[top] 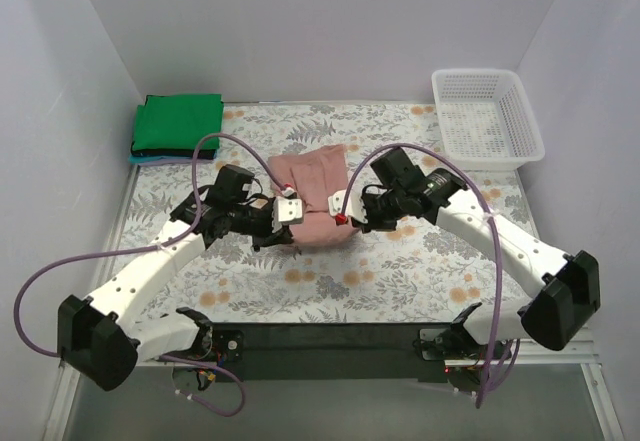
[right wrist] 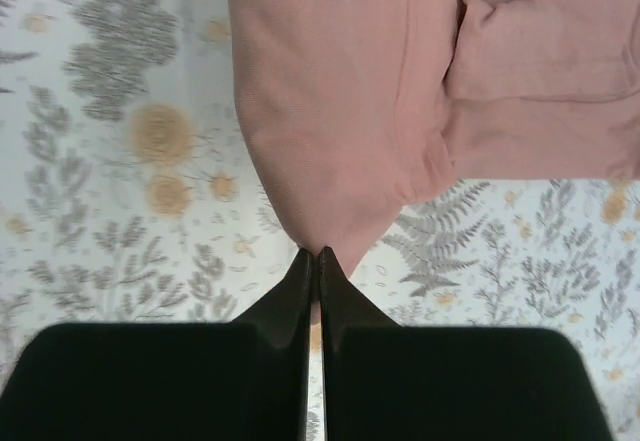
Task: Fold and stack the t-shirts
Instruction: Fold the tshirt
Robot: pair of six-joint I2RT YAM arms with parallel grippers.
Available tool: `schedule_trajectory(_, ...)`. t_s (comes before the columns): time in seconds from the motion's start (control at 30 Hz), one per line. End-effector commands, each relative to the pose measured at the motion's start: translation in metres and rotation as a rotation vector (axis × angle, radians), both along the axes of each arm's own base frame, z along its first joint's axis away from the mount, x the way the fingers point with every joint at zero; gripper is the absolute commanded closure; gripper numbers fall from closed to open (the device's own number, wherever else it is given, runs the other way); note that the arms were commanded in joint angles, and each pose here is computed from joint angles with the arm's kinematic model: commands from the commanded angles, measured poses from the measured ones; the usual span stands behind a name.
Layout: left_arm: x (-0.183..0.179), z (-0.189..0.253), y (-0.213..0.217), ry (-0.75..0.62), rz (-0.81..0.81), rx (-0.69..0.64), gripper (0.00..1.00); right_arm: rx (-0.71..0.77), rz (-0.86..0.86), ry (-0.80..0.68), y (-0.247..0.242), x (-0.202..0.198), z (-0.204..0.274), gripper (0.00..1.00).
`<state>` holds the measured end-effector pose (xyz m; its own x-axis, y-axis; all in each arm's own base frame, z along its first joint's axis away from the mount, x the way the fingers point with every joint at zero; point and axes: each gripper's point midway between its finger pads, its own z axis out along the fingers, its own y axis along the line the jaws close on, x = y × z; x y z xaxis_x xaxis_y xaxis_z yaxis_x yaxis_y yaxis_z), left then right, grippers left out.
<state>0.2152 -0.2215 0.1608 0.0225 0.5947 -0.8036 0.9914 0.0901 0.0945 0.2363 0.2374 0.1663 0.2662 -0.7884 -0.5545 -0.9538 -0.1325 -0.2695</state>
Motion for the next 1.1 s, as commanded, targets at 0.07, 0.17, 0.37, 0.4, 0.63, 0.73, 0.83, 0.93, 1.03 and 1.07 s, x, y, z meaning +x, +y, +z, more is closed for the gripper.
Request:
schedule_trajectory(0.07,-0.07,0.036,0.006,0.237,-0.074,-0.052,1.0,0.083,0.047,0.091,-0.001,-0.059,0.044,0.99)
schedule_trajectory(0.17,-0.069,0.057,0.006,0.239,-0.042,-0.068,1.0,0.084,0.016,0.064,0.0,-0.05,0.059,0.99)
schedule_trajectory(0.37,-0.006,0.061,0.01,0.193,0.101,-0.124,1.0,0.063,0.069,0.079,0.02,-0.012,0.05,0.99)
schedule_trajectory(0.4,0.012,0.055,0.022,0.208,0.153,-0.128,1.0,0.044,0.059,0.118,0.024,0.001,0.035,0.99)
schedule_trajectory(0.63,0.1,-0.026,0.063,0.279,0.338,-0.056,1.0,0.016,0.026,0.252,0.044,0.071,-0.024,0.99)
schedule_trajectory(0.73,0.118,-0.051,0.06,0.32,0.349,-0.052,1.0,0.006,0.002,0.314,0.05,0.086,-0.053,0.99)
schedule_trajectory(0.83,0.138,-0.064,0.055,0.387,0.388,-0.058,1.0,-0.004,-0.028,0.365,0.052,0.091,-0.079,0.99)
schedule_trajectory(0.93,0.149,-0.086,0.056,0.437,0.426,-0.016,1.0,-0.013,-0.049,0.376,0.053,0.094,-0.097,0.99)
schedule_trajectory(1.03,0.141,-0.098,0.056,0.499,0.436,0.005,1.0,-0.018,-0.065,0.407,0.051,0.087,-0.107,0.99)
schedule_trajectory(1.07,0.135,-0.099,0.055,0.514,0.433,0.005,1.0,-0.029,-0.07,0.429,0.048,0.082,-0.113,0.99)
